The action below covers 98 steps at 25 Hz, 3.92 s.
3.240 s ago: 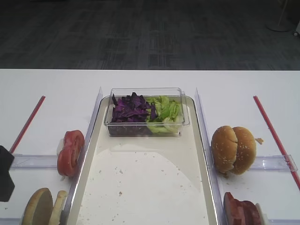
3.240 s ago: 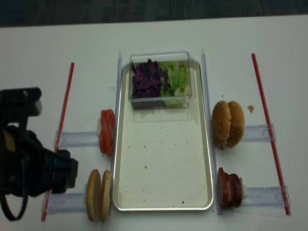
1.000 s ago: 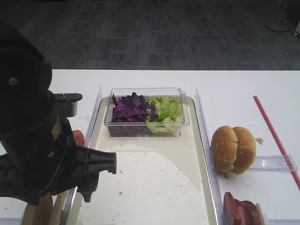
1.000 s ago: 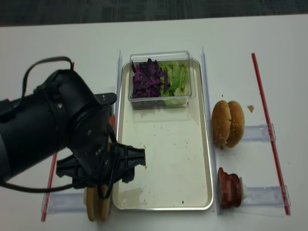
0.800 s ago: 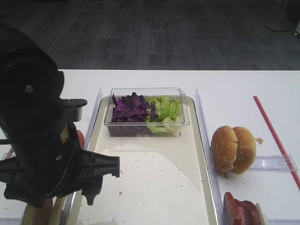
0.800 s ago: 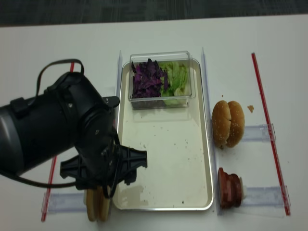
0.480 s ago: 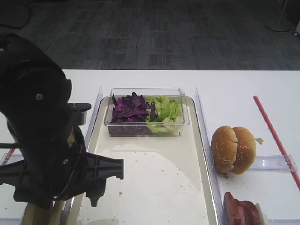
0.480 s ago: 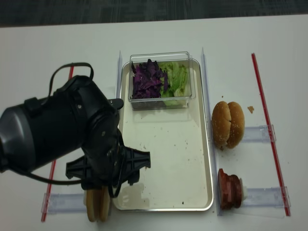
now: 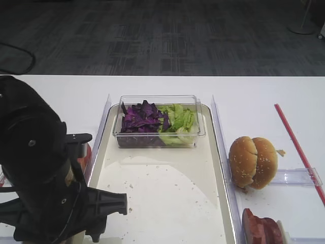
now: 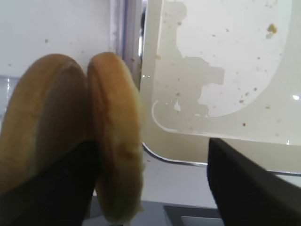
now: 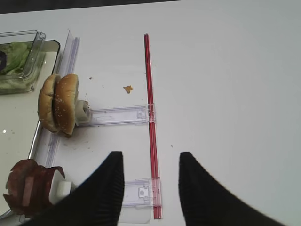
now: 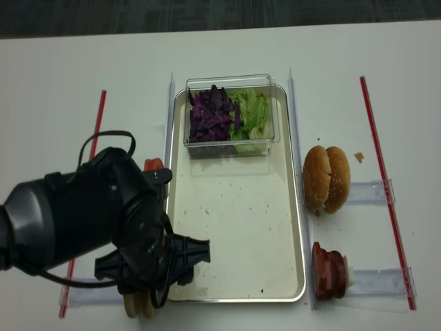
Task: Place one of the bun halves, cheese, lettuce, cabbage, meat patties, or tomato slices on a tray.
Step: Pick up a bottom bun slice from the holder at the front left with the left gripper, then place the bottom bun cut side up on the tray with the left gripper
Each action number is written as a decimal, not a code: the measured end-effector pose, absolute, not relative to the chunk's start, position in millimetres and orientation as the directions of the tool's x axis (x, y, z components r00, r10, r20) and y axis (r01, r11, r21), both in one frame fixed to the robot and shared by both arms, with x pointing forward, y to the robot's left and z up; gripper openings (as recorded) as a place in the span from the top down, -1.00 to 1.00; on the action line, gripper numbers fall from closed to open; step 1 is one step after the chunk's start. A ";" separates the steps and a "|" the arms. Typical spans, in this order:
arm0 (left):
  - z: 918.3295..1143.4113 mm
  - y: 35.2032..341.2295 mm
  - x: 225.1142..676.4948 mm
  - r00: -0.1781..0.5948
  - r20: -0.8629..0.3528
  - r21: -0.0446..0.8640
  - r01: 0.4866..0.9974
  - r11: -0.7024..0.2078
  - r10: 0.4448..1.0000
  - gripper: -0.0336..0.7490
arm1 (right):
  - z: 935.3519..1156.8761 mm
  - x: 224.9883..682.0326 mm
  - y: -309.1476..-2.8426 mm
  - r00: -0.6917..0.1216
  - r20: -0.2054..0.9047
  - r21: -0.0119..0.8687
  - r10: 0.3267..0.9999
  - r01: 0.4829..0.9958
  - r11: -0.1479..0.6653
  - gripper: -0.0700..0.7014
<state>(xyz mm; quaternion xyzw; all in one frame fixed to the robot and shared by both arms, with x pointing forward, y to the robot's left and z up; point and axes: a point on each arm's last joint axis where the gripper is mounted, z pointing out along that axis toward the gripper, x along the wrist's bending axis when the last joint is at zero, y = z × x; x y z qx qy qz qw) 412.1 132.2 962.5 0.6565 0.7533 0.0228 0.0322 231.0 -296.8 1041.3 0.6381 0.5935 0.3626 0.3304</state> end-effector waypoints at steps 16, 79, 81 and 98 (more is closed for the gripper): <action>960.8 144.6 417.2 -0.132 0.040 0.081 0.988 0.129 0.990 0.27 | 1041.3 231.0 -296.8 0.033 0.071 0.852 0.997 0.518 -0.077 -0.01; 1099.2 135.3 433.3 0.004 -0.084 0.284 0.959 0.021 0.996 0.83 | 1041.3 231.0 -296.8 0.033 0.071 0.852 0.997 0.518 -0.077 -0.01; 1099.0 134.1 432.1 0.017 -0.094 0.272 0.962 0.009 0.995 0.83 | 1041.3 231.0 -296.8 0.033 0.071 0.852 0.997 0.518 -0.077 -0.01; 1110.6 101.1 437.1 0.142 -0.437 0.355 0.934 0.025 0.888 0.84 | 1041.3 231.0 -296.8 0.033 0.071 0.852 0.997 0.518 -0.077 -0.01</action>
